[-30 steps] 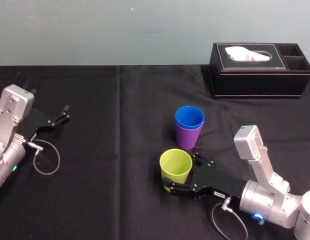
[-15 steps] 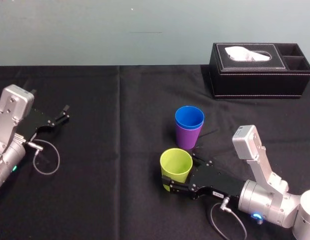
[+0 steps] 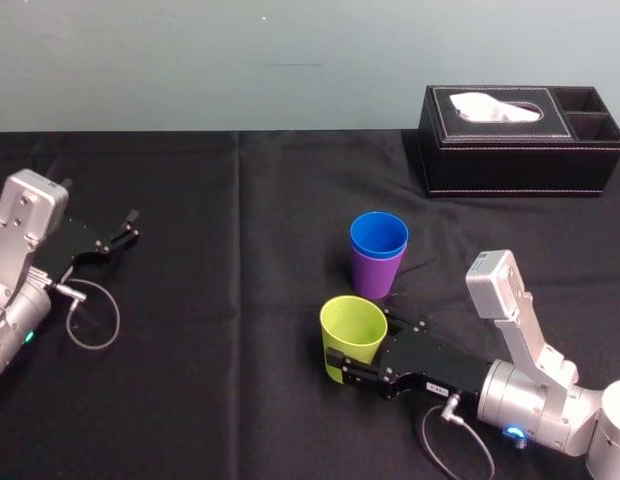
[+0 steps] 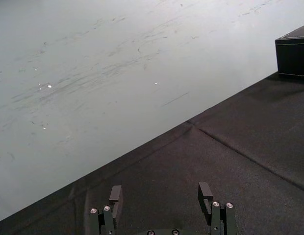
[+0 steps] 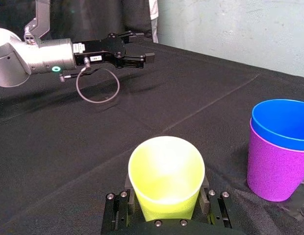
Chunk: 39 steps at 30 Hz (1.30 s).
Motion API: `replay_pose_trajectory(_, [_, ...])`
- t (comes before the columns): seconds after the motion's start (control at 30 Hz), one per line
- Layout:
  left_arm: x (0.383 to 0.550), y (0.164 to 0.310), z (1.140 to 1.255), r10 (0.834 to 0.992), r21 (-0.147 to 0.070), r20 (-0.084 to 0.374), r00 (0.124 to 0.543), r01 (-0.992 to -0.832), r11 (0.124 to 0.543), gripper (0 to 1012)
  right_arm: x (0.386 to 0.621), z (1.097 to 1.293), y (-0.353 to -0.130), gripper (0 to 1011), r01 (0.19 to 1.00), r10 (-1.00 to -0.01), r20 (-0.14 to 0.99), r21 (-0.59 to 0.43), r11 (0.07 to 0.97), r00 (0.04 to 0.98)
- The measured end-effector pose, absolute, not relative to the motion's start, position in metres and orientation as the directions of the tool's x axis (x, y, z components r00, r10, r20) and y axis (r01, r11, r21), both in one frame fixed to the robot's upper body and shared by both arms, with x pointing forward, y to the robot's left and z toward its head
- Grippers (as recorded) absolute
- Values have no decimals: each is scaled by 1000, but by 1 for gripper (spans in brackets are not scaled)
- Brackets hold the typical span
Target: Stack the three plastic cups sequentially using one hand.
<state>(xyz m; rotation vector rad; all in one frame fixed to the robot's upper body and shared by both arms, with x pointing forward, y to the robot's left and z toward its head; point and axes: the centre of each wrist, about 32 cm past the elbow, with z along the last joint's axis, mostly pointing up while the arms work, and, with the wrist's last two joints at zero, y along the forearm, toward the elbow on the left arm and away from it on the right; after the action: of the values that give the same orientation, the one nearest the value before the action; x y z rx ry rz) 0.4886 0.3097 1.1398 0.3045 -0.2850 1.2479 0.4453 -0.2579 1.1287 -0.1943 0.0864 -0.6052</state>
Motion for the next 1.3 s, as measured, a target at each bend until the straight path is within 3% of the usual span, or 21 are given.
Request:
replay_pose_trajectory(0.4, [489,310,1140,880,70,374,292,-955,287,1011,445,1130,-258,729,558,-574,-23,-205,804,818])
replay_pose_trajectory(0.63, [489,310,1140,880,70,374,292,-955,287,1011,430,1158,-260,728,595,-605,2,-184,782,796])
replay_pose_trajectory(0.87, [489,310,1140,880,70,374,292,-955,287,1012,416,1202,-265,729,626,-630,38,-169,761,776])
replay_pose_trajectory(1.3, [489,310,1140,880,70,374,292,-955,287,1011,426,1235,-278,729,681,-682,50,-146,718,730])
